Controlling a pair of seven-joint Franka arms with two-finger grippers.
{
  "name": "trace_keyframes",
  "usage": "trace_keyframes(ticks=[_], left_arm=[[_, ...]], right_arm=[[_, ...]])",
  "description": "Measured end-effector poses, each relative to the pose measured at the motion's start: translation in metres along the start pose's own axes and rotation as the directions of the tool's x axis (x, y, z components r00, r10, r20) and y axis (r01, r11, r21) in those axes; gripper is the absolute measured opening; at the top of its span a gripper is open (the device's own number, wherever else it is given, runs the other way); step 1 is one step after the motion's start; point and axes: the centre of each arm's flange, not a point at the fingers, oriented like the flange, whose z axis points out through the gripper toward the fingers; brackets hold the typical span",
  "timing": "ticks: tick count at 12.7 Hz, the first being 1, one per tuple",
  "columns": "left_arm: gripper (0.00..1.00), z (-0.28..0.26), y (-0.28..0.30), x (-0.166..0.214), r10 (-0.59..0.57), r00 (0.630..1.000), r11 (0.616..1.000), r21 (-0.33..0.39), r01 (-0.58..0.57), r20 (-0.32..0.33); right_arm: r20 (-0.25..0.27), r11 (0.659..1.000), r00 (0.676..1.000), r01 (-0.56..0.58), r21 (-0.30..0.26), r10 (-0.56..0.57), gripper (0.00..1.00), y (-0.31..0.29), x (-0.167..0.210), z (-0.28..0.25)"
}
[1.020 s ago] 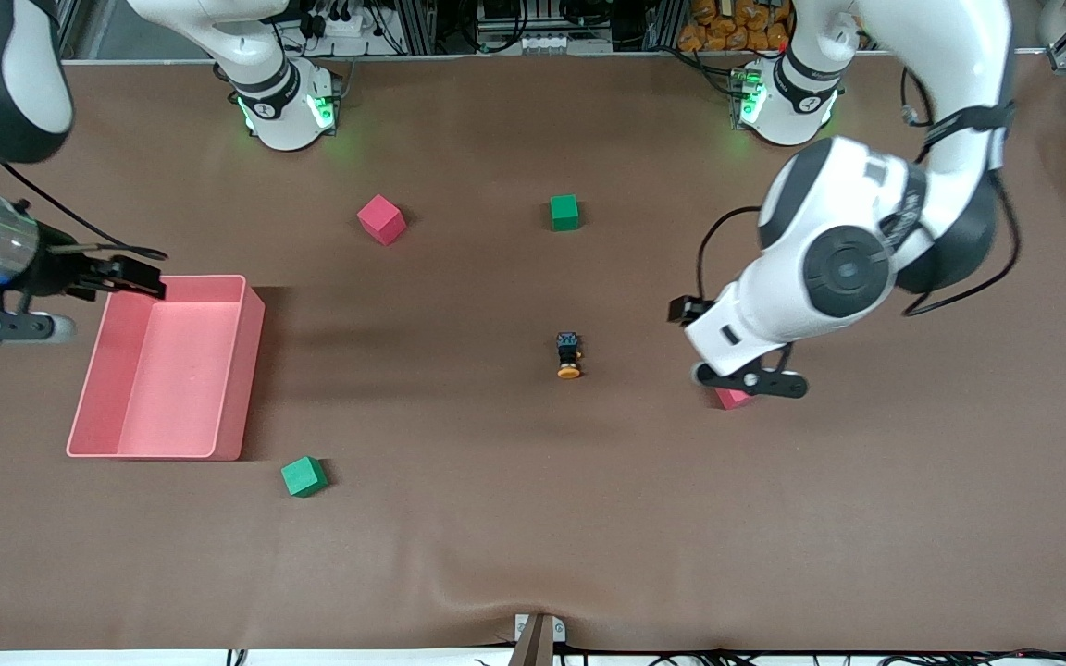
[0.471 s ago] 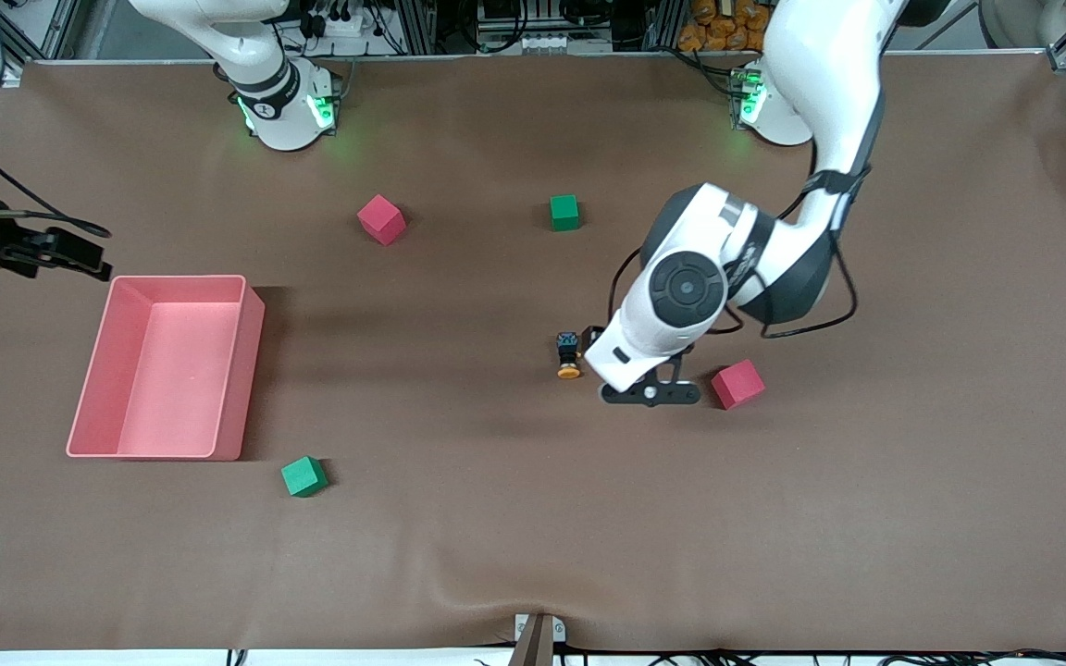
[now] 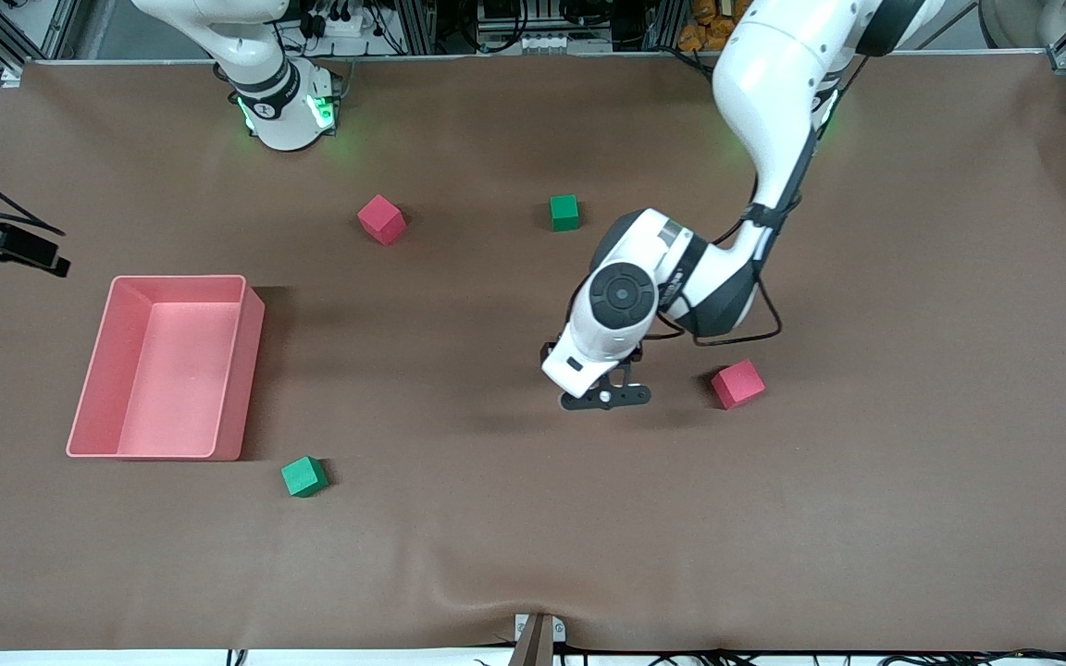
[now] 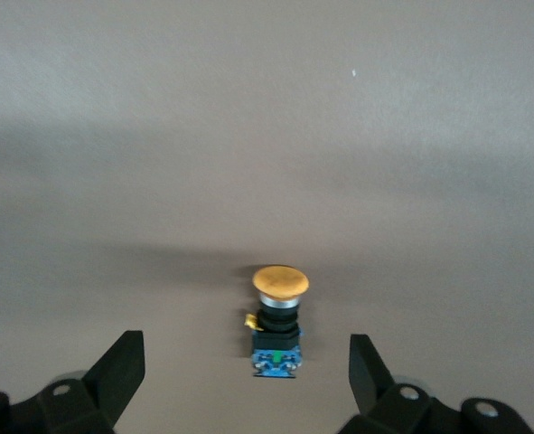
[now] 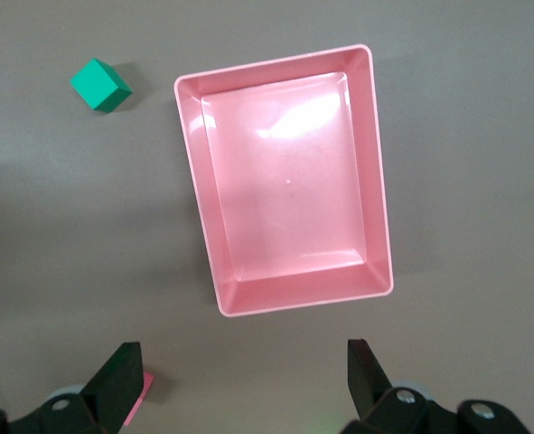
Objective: Place and upright button with both arms
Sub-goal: 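Grasp the lying button's base with the left gripper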
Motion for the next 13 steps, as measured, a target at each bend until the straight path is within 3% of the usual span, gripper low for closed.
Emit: trace_keyframes(ticks=[10, 13], left_arm=[[1.0, 0.067, 0.027, -0.02, -0.005, 1.0, 1.0, 0.005, 0.005, -0.005], [1.0, 0.071, 0.032, -0.027, -0.012, 1.0, 1.0, 0.015, 0.012, -0.002]], right_arm=[[-0.013, 1.0, 0.999, 0.031, 0.001, -0.031, 1.0, -0.017, -0.005, -0.021], [-0.046, 1.0, 0.999, 0.029, 0.003, -0.029, 1.0, -0.016, -0.003, -0.029]])
